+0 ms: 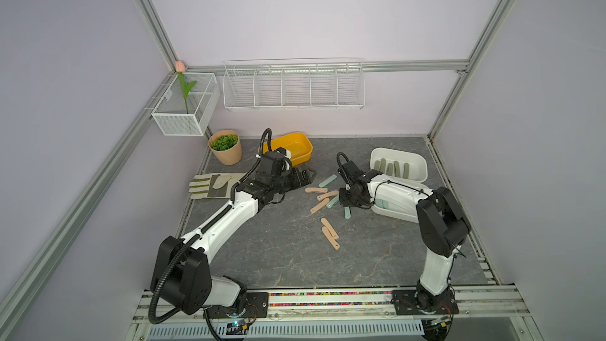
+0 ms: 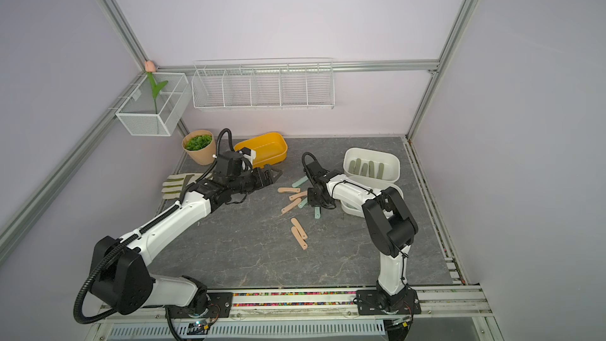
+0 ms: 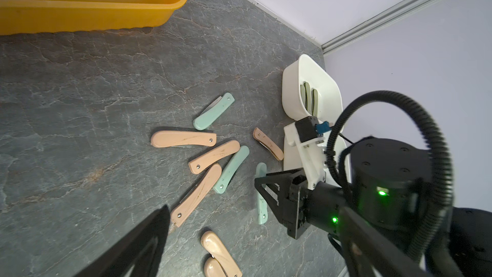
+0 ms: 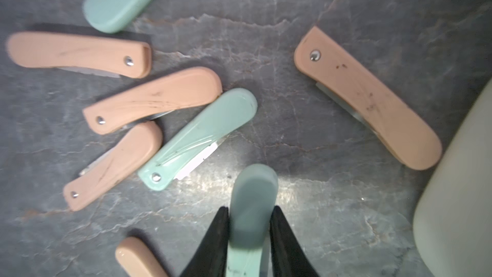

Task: Place the fruit knives into the storage box by color
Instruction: Pick up the fruit knife from the center of the board, then place the fruit knife in the storage box.

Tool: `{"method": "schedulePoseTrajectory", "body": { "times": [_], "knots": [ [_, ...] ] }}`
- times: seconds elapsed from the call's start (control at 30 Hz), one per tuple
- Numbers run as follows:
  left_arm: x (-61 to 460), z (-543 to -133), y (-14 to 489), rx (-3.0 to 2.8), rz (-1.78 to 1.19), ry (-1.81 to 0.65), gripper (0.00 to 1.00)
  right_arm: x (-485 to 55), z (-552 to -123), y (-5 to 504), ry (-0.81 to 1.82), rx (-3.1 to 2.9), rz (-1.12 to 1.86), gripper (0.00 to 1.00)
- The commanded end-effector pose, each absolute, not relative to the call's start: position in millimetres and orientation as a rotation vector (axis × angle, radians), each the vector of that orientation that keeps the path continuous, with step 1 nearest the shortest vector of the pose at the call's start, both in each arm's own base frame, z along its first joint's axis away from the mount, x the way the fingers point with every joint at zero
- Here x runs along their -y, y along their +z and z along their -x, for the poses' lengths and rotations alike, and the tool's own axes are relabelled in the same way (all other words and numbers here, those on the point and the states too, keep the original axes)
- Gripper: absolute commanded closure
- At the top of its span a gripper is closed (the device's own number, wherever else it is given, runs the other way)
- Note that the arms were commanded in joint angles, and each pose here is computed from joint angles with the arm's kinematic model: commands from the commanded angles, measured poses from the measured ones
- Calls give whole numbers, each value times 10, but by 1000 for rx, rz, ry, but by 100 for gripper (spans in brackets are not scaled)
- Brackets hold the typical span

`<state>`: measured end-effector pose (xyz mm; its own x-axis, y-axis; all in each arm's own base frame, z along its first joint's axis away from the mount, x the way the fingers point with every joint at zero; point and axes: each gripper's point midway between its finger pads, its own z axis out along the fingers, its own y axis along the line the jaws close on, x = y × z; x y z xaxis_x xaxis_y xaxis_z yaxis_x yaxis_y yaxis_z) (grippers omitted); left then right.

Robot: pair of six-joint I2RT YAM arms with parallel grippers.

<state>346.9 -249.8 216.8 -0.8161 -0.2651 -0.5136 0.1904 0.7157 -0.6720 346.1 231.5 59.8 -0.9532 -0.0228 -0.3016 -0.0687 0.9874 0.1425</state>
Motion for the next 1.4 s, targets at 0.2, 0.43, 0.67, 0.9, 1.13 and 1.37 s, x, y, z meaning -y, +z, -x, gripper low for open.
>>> {"method": "schedulePoseTrajectory", "body": {
  "times": [0.2,0.43,0.67,0.9,1.13,1.37],
  "knots": [
    [2728,-3547,2482,-2262,12,-1035,1,-1998,-3625,1294,325,-2699,-13,71],
    [2983,-3535,2557,-2271,-56,-1071,1,-1435,-3703,1531,334,-2643,-123,71],
    [3262,-3506,2555,-2304,-141,-1107,1,-782,-3725,1482,302,-2625,-241,71],
    [3404,-3532,2520,-2351,-196,-1110,1,-426,-3715,1282,234,-2647,-286,71],
    [3465,-3564,2553,-2360,-218,-1121,1,-360,-3763,1060,233,-2695,-267,71],
    [3461,-3547,2513,-2370,-219,-1122,1,-268,-3790,736,150,-2760,-277,71]
  ]
}}
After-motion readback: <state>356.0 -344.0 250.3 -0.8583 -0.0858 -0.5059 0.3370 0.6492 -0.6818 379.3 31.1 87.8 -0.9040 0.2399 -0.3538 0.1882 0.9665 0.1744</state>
